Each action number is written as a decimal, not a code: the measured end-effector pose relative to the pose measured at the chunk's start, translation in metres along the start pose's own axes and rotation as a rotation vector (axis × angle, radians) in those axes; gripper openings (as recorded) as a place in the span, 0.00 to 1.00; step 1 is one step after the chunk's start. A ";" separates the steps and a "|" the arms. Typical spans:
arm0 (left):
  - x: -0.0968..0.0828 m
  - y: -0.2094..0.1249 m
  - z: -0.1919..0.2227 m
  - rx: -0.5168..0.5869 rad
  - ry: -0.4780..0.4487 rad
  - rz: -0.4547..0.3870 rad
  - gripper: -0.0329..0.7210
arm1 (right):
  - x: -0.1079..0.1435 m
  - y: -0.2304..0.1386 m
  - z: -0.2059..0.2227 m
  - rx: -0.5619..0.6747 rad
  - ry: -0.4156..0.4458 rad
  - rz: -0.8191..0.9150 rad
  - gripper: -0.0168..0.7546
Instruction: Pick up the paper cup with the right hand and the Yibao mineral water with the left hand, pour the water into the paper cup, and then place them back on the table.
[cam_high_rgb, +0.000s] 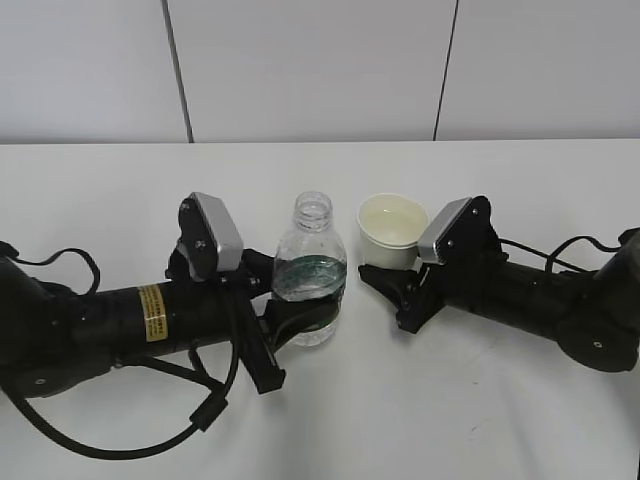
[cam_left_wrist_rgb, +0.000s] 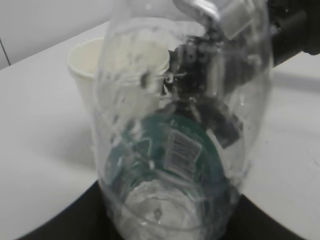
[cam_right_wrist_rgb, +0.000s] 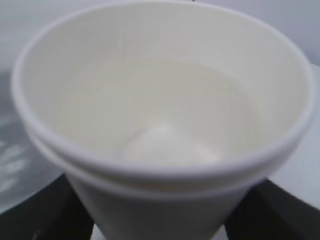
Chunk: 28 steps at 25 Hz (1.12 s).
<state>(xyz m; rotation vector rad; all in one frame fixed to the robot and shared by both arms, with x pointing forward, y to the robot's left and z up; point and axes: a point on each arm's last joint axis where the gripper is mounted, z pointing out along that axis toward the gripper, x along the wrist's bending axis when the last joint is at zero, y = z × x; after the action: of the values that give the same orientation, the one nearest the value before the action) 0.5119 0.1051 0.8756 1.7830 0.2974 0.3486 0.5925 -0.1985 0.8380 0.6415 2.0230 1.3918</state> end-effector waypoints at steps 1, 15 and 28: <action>-0.001 0.000 0.003 -0.005 -0.001 -0.001 0.46 | 0.000 0.000 0.000 0.002 0.000 0.000 0.70; -0.004 -0.007 0.029 -0.016 0.025 -0.035 0.46 | 0.000 -0.013 0.002 -0.001 -0.042 0.047 0.70; 0.002 -0.008 0.029 -0.019 0.087 -0.068 0.47 | -0.004 -0.020 0.003 0.019 -0.101 0.090 0.70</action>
<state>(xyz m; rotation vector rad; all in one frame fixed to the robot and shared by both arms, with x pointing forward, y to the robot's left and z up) 0.5244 0.0819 0.8612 1.7373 0.4137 0.3796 0.5957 -0.2060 0.8187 0.8035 1.9507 1.3641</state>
